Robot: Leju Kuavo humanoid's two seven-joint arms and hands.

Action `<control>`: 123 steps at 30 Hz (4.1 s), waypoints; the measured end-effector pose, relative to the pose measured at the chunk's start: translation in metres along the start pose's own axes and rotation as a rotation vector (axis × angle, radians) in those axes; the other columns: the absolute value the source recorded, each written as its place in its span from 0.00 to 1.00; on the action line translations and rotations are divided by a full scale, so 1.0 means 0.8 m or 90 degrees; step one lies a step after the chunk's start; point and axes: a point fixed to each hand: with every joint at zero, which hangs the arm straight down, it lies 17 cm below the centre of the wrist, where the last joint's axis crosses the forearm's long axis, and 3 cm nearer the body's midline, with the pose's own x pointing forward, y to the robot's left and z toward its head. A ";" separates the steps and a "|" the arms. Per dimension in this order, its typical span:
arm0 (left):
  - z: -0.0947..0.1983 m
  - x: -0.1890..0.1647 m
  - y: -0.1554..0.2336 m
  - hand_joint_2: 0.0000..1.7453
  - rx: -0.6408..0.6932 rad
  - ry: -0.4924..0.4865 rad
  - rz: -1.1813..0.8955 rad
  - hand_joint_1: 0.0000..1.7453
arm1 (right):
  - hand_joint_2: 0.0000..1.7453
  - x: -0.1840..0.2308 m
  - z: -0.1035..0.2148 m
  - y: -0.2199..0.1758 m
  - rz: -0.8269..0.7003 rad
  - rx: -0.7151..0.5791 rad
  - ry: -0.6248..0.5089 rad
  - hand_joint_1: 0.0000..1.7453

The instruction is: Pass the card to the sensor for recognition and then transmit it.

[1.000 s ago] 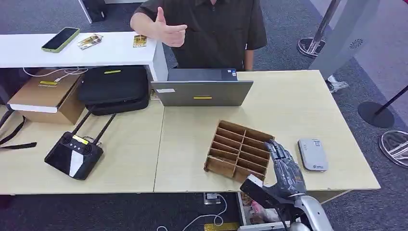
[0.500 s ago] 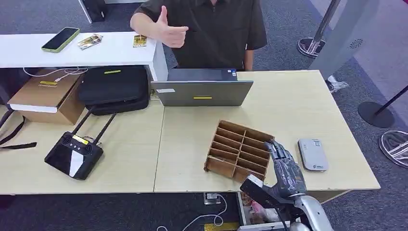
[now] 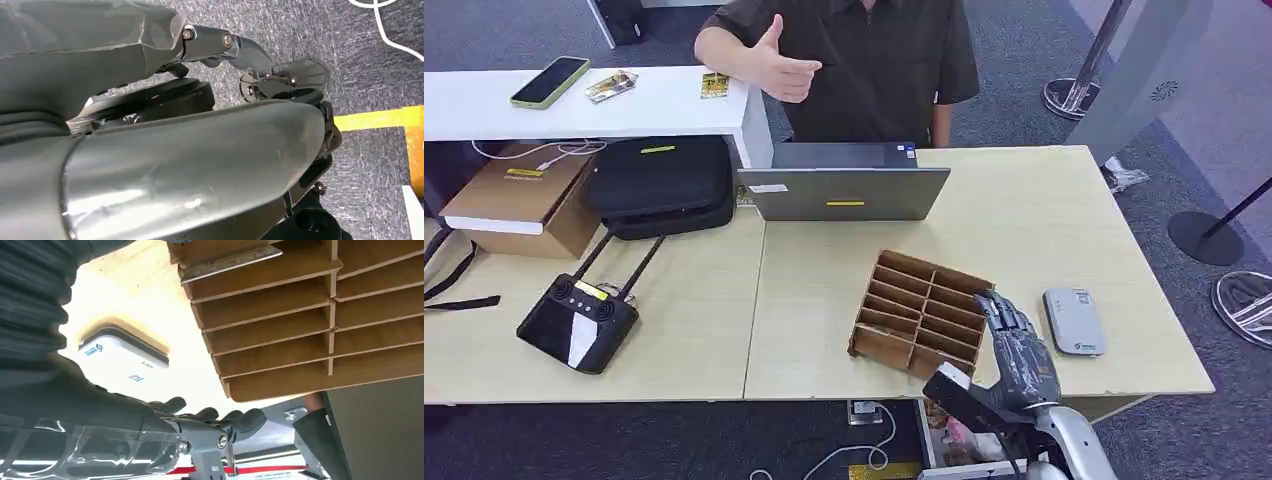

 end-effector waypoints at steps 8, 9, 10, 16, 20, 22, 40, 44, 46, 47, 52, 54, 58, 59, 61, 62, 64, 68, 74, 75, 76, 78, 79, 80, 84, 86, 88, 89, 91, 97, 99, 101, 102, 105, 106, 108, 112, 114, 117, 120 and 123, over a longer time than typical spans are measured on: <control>0.000 0.000 0.000 0.00 0.000 0.000 0.000 0.00 | 1.00 0.000 0.000 -0.001 0.000 -0.003 0.000 0.00; 0.000 0.000 0.000 0.00 0.000 0.000 0.000 0.00 | 1.00 0.000 0.000 -0.001 0.000 -0.004 -0.002 0.00; 0.000 0.000 0.000 0.00 0.000 0.000 0.000 0.00 | 1.00 0.000 -0.001 -0.002 0.000 -0.006 -0.002 0.00; 0.000 0.001 0.000 0.00 0.000 -0.001 0.000 0.00 | 1.00 0.004 -0.003 0.002 -0.012 -0.011 -0.005 0.00; 0.000 0.000 0.000 0.00 0.000 0.000 -0.001 0.00 | 1.00 0.006 -0.003 0.006 -0.021 -0.009 -0.001 0.00; 0.000 0.000 0.000 0.00 0.000 0.003 -0.001 0.00 | 1.00 0.002 -0.004 0.010 -0.009 -0.001 0.015 0.00; 0.000 0.000 0.006 0.00 0.002 0.004 0.020 0.00 | 1.00 -0.010 -0.020 0.040 0.140 0.059 0.045 0.00; 0.000 -0.001 0.007 0.00 0.002 0.004 0.021 0.00 | 1.00 -0.009 -0.021 0.043 0.145 0.062 0.043 0.00; 0.000 -0.001 0.007 0.00 0.002 0.005 0.021 0.00 | 1.00 -0.009 -0.022 0.043 0.145 0.062 0.043 0.00; 0.000 -0.002 0.007 0.00 0.002 0.006 0.021 0.00 | 1.00 -0.009 -0.022 0.043 0.145 0.062 0.043 0.00; 0.000 -0.003 0.007 0.00 0.001 0.010 0.020 0.00 | 1.00 -0.009 -0.022 0.043 0.143 0.060 0.044 0.00; 0.000 -0.003 0.006 0.00 0.001 0.010 0.020 0.00 | 1.00 -0.009 -0.022 0.043 0.143 0.061 0.043 0.00; 0.000 -0.003 0.006 0.00 0.001 0.010 0.020 0.00 | 1.00 -0.009 -0.023 0.043 0.141 0.060 0.042 0.00; 0.000 -0.003 0.006 0.00 0.001 0.010 0.020 0.00 | 1.00 -0.009 -0.023 0.042 0.141 0.058 0.041 0.00; 0.000 -0.003 0.005 0.00 -0.001 0.010 0.021 0.00 | 1.00 -0.008 -0.024 0.040 0.140 0.051 0.040 0.00; 0.000 -0.003 0.004 0.00 -0.004 0.010 0.021 0.00 | 1.00 -0.008 -0.024 0.040 0.140 0.050 0.040 0.00; 0.000 -0.003 0.004 0.00 -0.005 0.010 0.021 0.00 | 1.00 -0.010 -0.023 0.039 0.144 0.049 0.044 0.00; 0.000 -0.003 0.004 0.00 -0.005 0.010 0.018 0.00 | 1.00 -0.015 -0.018 0.035 0.151 0.045 0.055 0.00; 0.000 -0.003 0.003 0.00 -0.008 0.010 0.015 0.00 | 1.00 -0.019 -0.002 0.033 0.151 0.043 0.065 0.00; 0.000 -0.003 0.003 0.00 -0.009 0.010 0.015 0.00 | 1.00 -0.020 0.001 0.033 0.151 0.043 0.066 0.00; 0.000 -0.003 0.003 0.00 -0.009 0.010 0.015 0.00 | 1.00 -0.020 0.002 0.033 0.152 0.044 0.066 0.00; 0.000 -0.003 0.003 0.00 -0.010 0.010 0.015 0.00 | 1.00 -0.023 0.004 0.033 0.154 0.044 0.067 0.00; 0.000 -0.003 0.004 0.00 -0.010 0.010 0.015 0.00 | 1.00 -0.024 0.005 0.033 0.155 0.045 0.068 0.00; 0.000 -0.003 0.004 0.00 -0.009 0.010 0.014 0.00 | 1.00 -0.024 0.005 0.033 0.155 0.045 0.069 0.00; 0.000 -0.003 0.006 0.00 -0.008 0.010 0.016 0.00 | 1.00 -0.026 0.005 0.032 0.155 0.046 0.069 0.00; 0.000 -0.003 0.006 0.00 -0.008 0.010 0.017 0.00 | 1.00 -0.026 0.005 0.032 0.154 0.045 0.070 0.00; 0.000 -0.003 0.006 0.00 -0.008 0.010 0.019 0.00 | 1.00 -0.025 0.005 0.030 0.154 0.043 0.070 0.00; 0.000 -0.003 0.007 0.00 -0.008 0.010 0.019 0.00 | 1.00 -0.025 0.005 0.029 0.153 0.042 0.070 0.00; 0.000 -0.003 0.007 0.00 -0.008 0.010 0.022 0.00 | 1.00 -0.024 0.004 0.027 0.153 0.037 0.069 0.00; 0.000 -0.003 0.008 0.00 -0.006 0.010 0.024 0.00 | 1.00 -0.022 0.001 0.024 0.152 0.032 0.067 0.00; 0.000 -0.003 0.008 0.00 -0.006 0.010 0.025 0.00 | 1.00 -0.021 0.000 0.022 0.150 0.029 0.063 0.00; 0.000 -0.003 0.009 0.00 -0.006 0.009 0.026 0.00 | 1.00 -0.021 -0.002 0.022 0.148 0.026 0.061 0.00; 0.000 -0.003 0.009 0.00 -0.006 0.009 0.026 0.00 | 1.00 -0.021 -0.003 0.022 0.148 0.026 0.061 0.00; 0.000 -0.003 0.009 0.00 -0.006 0.010 0.026 0.00 | 1.00 -0.022 -0.004 0.023 0.149 0.027 0.061 0.50; 0.000 -0.003 0.009 0.00 -0.006 0.010 0.026 0.00 | 1.00 -0.022 -0.004 0.023 0.149 0.028 0.061 0.50; 0.000 -0.003 0.009 0.00 -0.006 0.010 0.027 0.00 | 1.00 -0.022 -0.004 0.024 0.149 0.029 0.062 0.98; 0.000 -0.003 0.009 0.00 -0.006 0.008 0.028 0.00 | 1.00 -0.022 -0.006 0.022 0.149 0.024 0.061 1.00; 0.000 -0.003 0.009 0.00 -0.006 0.006 0.028 0.00 | 1.00 -0.021 -0.008 0.018 0.149 0.016 0.059 1.00; 0.000 -0.003 0.009 0.00 -0.005 0.005 0.028 0.00 | 1.00 -0.019 -0.013 0.013 0.150 0.010 0.057 1.00; 0.000 -0.005 0.009 0.00 -0.006 0.006 0.028 0.00 | 1.00 -0.019 -0.014 0.013 0.150 0.010 0.057 1.00; 0.000 -0.004 0.009 0.00 -0.005 0.006 0.029 0.00 | 1.00 -0.018 -0.016 0.011 0.151 0.007 0.056 1.00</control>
